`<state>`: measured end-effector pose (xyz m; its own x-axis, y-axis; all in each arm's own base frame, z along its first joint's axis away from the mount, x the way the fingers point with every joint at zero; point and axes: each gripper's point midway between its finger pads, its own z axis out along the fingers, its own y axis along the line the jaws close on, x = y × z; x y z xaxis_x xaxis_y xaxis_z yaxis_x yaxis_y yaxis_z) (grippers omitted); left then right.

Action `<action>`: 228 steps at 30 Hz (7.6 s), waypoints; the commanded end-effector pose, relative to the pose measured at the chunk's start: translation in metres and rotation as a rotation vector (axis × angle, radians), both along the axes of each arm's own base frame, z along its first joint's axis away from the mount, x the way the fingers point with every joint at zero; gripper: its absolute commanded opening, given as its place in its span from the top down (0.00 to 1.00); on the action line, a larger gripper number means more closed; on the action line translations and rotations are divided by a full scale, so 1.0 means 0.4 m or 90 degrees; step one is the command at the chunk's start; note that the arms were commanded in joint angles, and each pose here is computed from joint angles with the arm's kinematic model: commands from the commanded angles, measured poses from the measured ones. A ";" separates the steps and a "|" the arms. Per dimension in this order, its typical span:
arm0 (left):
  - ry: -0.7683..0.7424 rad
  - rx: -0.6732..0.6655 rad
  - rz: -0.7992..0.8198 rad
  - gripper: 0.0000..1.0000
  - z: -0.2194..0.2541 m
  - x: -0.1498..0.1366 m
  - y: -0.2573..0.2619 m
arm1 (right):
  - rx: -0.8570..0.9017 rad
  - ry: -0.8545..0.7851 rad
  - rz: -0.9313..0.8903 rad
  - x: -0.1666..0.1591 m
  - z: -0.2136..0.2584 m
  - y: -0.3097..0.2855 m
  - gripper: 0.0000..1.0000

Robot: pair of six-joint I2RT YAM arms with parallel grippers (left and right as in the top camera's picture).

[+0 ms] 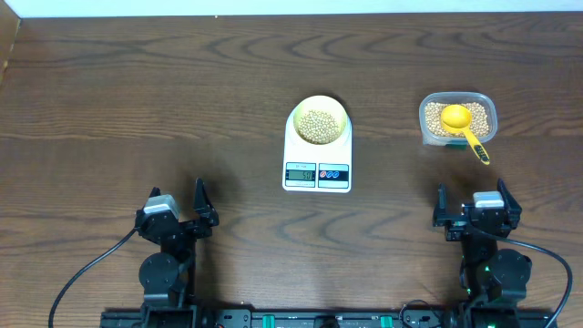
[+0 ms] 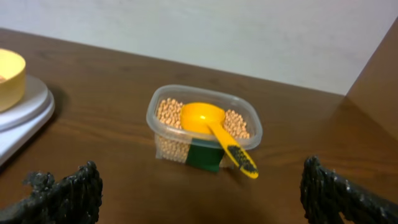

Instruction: Scoop item into bowl and weigh 50g on scale

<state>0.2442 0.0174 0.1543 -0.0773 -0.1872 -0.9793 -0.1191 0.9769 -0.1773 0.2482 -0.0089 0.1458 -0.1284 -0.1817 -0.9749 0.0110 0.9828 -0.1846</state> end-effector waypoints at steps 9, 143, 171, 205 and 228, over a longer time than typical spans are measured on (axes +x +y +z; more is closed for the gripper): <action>0.035 0.012 0.013 0.14 -0.042 -0.004 0.011 | -0.010 -0.031 -0.009 -0.006 0.027 -0.005 0.01; 0.035 0.012 0.013 0.14 -0.042 -0.004 0.011 | 0.036 -0.032 0.012 -0.005 0.027 0.019 0.01; 0.035 0.012 0.013 0.14 -0.042 -0.004 0.011 | 0.036 -0.032 0.012 -0.005 0.027 0.019 0.01; 0.035 0.012 0.013 0.14 -0.042 -0.004 0.011 | 0.036 -0.032 0.012 -0.005 0.027 0.019 0.01; 0.035 0.012 0.013 0.14 -0.042 -0.004 0.011 | 0.036 -0.032 0.012 -0.005 0.027 0.019 0.01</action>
<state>0.2442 0.0174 0.1543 -0.0774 -0.1872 -0.9793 -0.1187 0.9770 -0.1773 0.2466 0.0003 0.1563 -0.0779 -0.1390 -0.9872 -0.0086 0.9903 -0.1387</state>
